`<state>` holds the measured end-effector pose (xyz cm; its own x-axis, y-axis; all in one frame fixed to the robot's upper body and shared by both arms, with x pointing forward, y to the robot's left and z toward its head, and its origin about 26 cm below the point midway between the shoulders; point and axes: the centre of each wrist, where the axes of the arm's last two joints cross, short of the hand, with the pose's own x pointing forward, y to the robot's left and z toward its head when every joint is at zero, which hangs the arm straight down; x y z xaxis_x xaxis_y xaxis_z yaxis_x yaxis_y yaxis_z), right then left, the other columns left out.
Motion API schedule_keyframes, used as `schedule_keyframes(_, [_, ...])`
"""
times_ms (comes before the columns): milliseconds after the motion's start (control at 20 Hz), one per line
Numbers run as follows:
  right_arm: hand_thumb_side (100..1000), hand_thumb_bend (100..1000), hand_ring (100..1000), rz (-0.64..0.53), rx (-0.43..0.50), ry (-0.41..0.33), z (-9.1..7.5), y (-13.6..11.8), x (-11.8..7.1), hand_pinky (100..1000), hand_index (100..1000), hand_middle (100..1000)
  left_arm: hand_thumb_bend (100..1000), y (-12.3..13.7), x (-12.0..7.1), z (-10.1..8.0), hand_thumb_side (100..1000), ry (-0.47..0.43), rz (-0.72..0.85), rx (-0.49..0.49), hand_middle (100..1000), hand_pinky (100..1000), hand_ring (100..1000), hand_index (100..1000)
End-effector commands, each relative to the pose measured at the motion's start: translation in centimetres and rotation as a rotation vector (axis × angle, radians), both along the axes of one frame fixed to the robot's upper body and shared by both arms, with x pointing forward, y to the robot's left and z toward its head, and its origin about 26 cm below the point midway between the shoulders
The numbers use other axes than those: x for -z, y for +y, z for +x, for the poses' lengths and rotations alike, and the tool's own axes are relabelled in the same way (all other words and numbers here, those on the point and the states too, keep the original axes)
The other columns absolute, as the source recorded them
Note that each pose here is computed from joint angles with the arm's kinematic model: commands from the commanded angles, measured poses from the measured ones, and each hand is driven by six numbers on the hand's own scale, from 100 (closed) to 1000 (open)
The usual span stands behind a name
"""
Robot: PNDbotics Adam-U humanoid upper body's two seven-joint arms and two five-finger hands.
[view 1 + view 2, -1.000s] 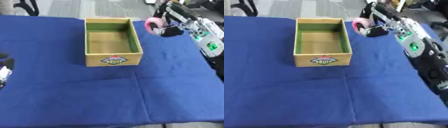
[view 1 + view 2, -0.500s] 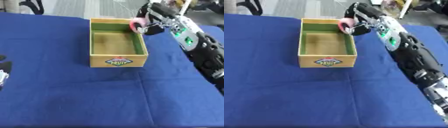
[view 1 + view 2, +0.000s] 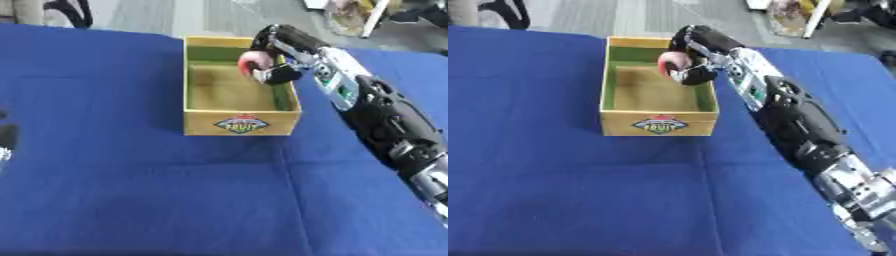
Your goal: Pick up objects on the table and place them in the box.
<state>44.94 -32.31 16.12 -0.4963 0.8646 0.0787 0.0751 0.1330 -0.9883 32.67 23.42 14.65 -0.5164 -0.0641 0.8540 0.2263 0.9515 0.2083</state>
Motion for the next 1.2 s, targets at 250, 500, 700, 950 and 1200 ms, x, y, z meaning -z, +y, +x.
schedule_keyframes(250, [443,308,782,-0.086,-0.006,-0.020,0.7,0.8,0.5,586,797,688,405,-0.2,-1.0,-0.1,126,-0.036,0.001,0.019,537,641,716,709])
schedule_keyframes(500, [425,296,829,-0.080,-0.015,-0.047,0.5,1.0,0.3,629,850,769,404,-0.1,-0.9,-0.1,128,-0.033,0.001,0.016,537,641,716,709])
schedule_keyframes(700, [374,212,825,-0.046,-0.037,-0.088,-0.2,1.1,-1.0,620,842,756,406,0.0,-0.8,-0.2,127,-0.029,0.000,0.007,537,641,716,709])
schedule_keyframes(950, [231,100,828,0.151,-0.086,-0.093,-1.8,1.0,-3.5,587,821,707,407,0.4,-0.4,-0.2,127,-0.018,-0.004,-0.012,537,641,716,708])
schedule_keyframes(1200, [172,100,834,0.374,-0.134,-0.031,-4.5,0.1,-4.9,566,805,672,409,0.9,0.0,-0.3,129,-0.006,-0.007,-0.039,537,641,716,709])
